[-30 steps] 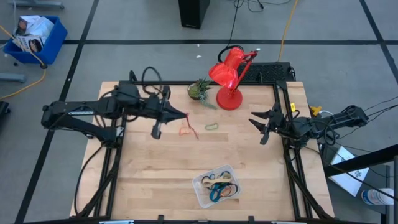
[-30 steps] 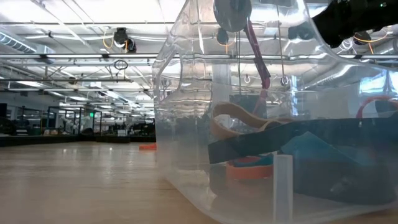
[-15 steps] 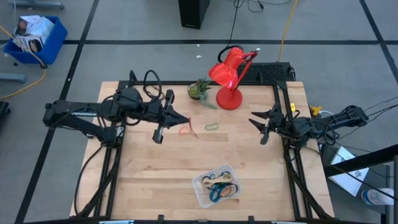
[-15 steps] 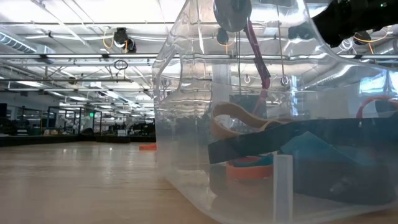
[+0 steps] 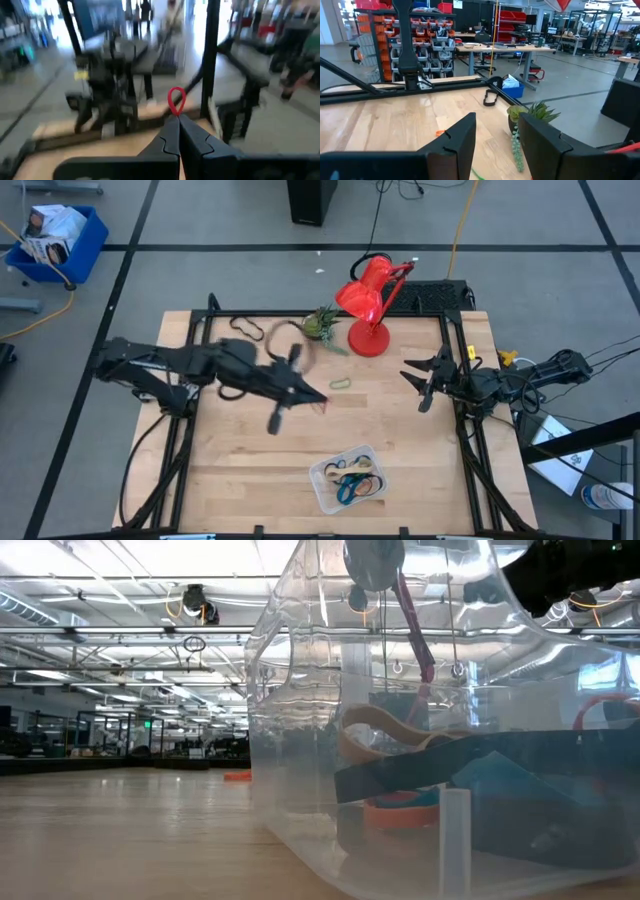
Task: Pick and place rubber bands into bin
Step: Put the red rubber band into the transparent container
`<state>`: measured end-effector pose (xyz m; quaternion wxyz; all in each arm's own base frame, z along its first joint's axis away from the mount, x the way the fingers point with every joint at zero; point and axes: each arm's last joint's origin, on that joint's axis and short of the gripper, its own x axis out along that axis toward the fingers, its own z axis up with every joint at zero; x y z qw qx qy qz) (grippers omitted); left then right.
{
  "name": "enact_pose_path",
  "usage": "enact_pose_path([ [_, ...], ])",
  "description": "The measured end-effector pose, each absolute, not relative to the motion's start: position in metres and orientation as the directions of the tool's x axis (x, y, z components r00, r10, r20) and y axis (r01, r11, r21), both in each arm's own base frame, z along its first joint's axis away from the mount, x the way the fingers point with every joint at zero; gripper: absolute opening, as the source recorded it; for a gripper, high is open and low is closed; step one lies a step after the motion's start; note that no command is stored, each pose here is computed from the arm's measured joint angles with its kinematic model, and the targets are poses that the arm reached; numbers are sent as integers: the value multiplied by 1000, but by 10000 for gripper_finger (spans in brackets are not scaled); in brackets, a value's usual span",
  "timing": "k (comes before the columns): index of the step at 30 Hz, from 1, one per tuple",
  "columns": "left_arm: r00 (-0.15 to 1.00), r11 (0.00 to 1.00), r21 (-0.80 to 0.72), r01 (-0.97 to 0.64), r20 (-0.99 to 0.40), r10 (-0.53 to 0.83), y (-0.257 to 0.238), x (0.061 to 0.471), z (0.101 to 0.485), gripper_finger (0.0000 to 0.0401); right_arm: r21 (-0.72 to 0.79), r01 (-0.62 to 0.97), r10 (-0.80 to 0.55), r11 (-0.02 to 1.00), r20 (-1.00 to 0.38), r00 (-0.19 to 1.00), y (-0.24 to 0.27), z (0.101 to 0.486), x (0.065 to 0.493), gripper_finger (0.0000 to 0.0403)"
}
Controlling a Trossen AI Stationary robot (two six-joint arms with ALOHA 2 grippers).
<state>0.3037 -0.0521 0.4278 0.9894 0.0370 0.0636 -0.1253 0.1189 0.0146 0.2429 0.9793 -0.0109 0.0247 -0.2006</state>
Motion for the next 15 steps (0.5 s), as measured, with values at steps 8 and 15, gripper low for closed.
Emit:
enact_pose_path([
  [8,898,957,-4,290,-345,-274,-93,356,428,0,-18,392,-392,920,-78,917,15,239,119,144],
  [15,838,952,-141,273,-451,-307,-133,398,378,0,0,392,-391,920,-56,919,15,241,119,144],
])
